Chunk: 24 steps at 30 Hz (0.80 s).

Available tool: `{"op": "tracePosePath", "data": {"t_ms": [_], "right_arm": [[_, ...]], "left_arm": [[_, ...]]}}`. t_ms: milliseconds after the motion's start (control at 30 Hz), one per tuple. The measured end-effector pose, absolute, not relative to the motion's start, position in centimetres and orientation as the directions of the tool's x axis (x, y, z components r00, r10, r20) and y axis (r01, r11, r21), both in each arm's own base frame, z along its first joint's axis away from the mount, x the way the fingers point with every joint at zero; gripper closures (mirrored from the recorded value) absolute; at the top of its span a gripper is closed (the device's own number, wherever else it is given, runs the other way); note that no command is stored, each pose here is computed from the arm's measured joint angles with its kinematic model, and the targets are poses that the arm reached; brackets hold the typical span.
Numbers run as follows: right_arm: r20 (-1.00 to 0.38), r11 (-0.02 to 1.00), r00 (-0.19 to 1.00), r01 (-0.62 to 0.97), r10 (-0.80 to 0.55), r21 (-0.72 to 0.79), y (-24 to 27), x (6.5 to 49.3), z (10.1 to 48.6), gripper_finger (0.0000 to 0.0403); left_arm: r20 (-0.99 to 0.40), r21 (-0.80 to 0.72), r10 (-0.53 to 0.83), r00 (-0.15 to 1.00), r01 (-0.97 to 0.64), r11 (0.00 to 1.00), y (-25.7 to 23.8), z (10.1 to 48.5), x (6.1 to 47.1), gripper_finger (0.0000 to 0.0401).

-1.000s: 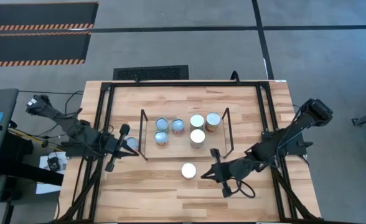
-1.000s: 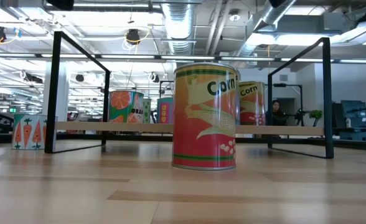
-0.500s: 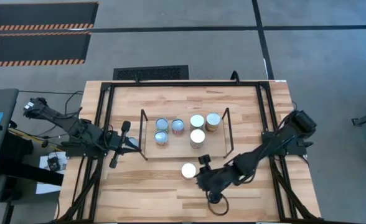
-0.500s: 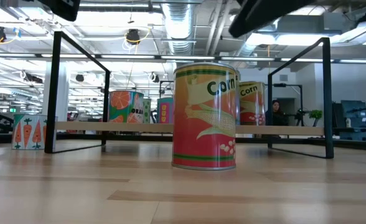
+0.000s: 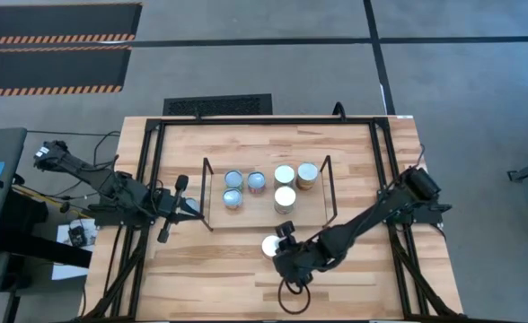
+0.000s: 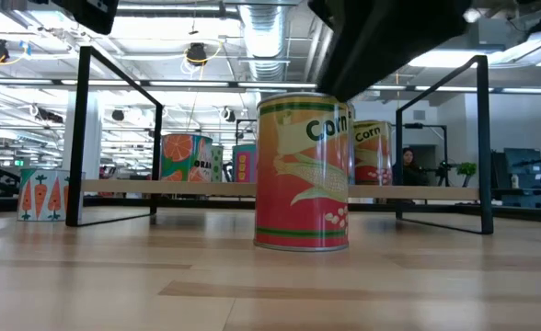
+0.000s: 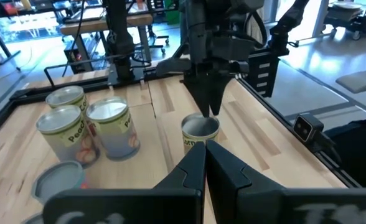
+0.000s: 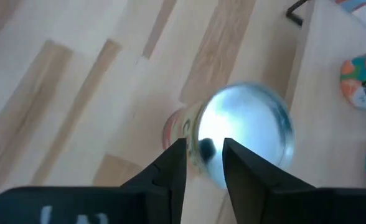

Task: Pick and place cans onto a shelf
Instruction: Put the large canned corn on the shelf aligned with the other canned corn

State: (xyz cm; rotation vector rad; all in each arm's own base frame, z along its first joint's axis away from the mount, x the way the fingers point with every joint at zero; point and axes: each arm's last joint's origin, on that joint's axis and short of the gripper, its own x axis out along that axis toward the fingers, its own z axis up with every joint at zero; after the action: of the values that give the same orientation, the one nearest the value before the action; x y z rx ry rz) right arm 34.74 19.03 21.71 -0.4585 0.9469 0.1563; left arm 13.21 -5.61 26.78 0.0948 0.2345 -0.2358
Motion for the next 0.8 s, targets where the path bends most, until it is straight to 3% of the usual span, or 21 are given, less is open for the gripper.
{"op": "tracePosePath", "data": {"t_ms": [800], "right_arm": [[-0.844, 0.894, 0.536, -0.372, -0.011, -0.248, 17.1, 35.6, 21.6, 0.0281]], "left_arm": [[-0.244, 0.073, -0.22, 0.944, 0.244, 0.967, -5.6, 26.7, 13.2, 0.04]]}}
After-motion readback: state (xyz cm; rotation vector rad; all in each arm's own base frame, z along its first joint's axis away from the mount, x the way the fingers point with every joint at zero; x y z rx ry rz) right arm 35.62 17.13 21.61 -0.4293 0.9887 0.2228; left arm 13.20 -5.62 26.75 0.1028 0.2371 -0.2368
